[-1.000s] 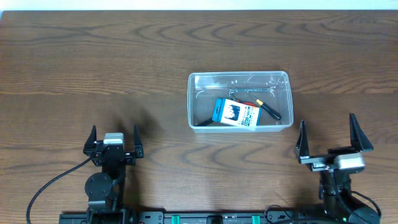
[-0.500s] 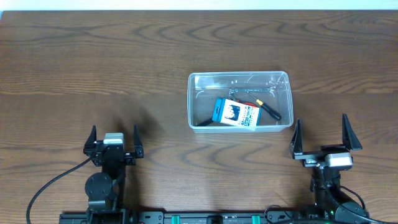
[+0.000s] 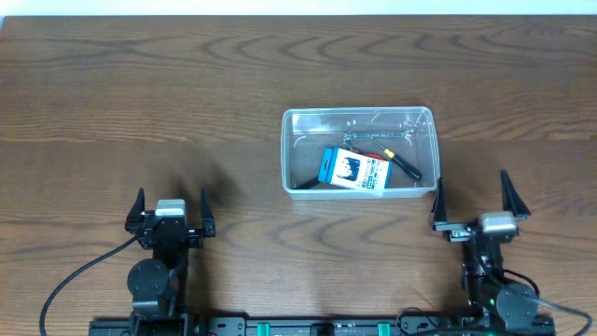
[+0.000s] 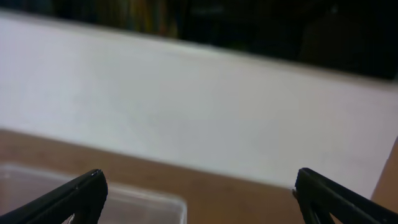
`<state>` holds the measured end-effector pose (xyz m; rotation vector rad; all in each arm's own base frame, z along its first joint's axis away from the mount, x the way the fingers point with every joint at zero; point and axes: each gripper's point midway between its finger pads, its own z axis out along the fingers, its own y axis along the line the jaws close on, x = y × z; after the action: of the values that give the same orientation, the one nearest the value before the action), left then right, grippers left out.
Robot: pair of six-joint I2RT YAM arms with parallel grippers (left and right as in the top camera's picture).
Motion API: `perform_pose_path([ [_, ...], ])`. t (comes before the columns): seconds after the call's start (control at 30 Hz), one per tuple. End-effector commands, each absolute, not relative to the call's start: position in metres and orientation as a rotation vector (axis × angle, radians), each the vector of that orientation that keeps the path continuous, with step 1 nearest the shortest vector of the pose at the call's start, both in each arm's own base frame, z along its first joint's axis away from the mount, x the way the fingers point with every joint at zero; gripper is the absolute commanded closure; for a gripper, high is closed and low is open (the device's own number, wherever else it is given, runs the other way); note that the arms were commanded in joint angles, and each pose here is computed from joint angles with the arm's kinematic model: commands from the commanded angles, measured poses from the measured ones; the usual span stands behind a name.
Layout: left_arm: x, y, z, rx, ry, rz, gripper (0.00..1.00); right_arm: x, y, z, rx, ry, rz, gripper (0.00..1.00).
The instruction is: Pack container
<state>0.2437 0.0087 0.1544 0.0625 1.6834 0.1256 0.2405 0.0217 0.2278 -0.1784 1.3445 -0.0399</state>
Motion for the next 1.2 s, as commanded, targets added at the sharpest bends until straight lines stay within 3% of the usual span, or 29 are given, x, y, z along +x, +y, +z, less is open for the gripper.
perform_pose_path([
  [0.0, 0.244, 0.009, 0.137, 0.058, 1.726, 0.124, 0.02, 0.243, 0.021, 0.214, -0.171, 1.399, -0.034, 0.01],
  [0.47, 0.244, 0.009, 0.137, 0.058, 1.726, 0.124, 0.02, 0.246, 0.013, 0.156, -0.003, 1.649, 0.081, 0.01],
  [1.17, 0.244, 0.009, 0.137, 0.058, 1.726, 0.124, 0.02, 0.246, 0.013, 0.157, -0.058, 1.644, 0.03, 0.01],
])
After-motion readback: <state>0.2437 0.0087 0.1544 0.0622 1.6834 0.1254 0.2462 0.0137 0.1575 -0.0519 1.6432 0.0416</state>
